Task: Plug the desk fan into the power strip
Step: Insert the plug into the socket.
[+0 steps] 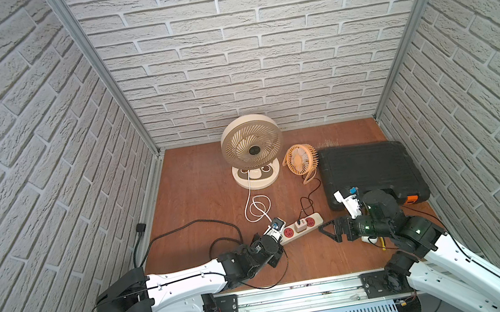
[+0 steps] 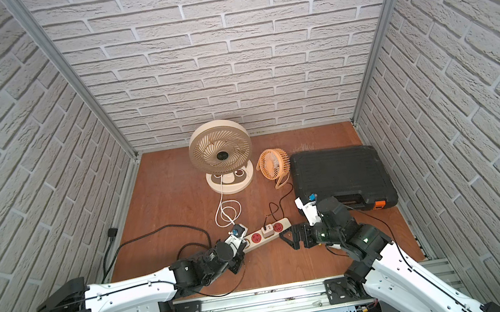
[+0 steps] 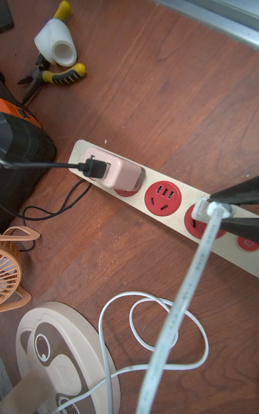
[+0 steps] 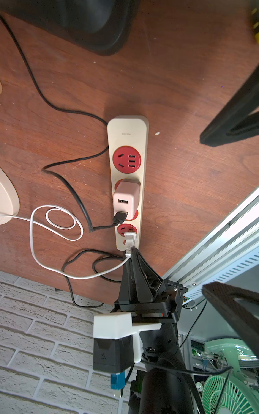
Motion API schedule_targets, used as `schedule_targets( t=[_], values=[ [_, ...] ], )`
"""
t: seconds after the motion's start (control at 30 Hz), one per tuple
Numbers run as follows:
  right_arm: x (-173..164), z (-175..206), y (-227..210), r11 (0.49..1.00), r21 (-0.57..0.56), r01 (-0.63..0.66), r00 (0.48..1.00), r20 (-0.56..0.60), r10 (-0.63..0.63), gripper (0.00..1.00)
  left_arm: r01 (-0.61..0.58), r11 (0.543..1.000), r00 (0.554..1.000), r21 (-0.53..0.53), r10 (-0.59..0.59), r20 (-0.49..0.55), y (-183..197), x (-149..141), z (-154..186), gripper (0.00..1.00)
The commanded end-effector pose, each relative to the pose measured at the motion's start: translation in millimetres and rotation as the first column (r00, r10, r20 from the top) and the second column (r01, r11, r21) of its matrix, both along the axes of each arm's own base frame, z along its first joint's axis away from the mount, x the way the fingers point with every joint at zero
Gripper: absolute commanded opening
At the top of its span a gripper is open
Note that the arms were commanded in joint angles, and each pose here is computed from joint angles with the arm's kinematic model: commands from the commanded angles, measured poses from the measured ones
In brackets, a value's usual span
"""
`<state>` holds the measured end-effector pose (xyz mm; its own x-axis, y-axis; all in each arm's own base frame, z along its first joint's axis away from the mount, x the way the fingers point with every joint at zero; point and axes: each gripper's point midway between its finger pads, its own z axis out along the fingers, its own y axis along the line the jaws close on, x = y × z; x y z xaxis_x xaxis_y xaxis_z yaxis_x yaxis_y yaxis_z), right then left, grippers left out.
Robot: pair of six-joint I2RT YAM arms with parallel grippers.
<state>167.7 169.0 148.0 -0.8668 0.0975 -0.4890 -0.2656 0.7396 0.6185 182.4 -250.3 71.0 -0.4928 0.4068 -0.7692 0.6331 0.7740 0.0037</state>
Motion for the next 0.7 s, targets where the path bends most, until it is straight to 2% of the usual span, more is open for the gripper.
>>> schedule_targets(
  t=[0.0,0.67],
  values=[
    [4,13,9,0.998,0.040,-0.043,0.998,0.044,0.041,0.99,0.042,0.979,0.987,0.202,-0.009,-0.161,36,-30,-59,0.00],
    [5,5,15,0.996,0.023,-0.088,0.996,0.018,0.088,0.99,0.019,0.969,0.974,0.248,0.038,-0.223,43,-43,-88,0.00]
  ],
)
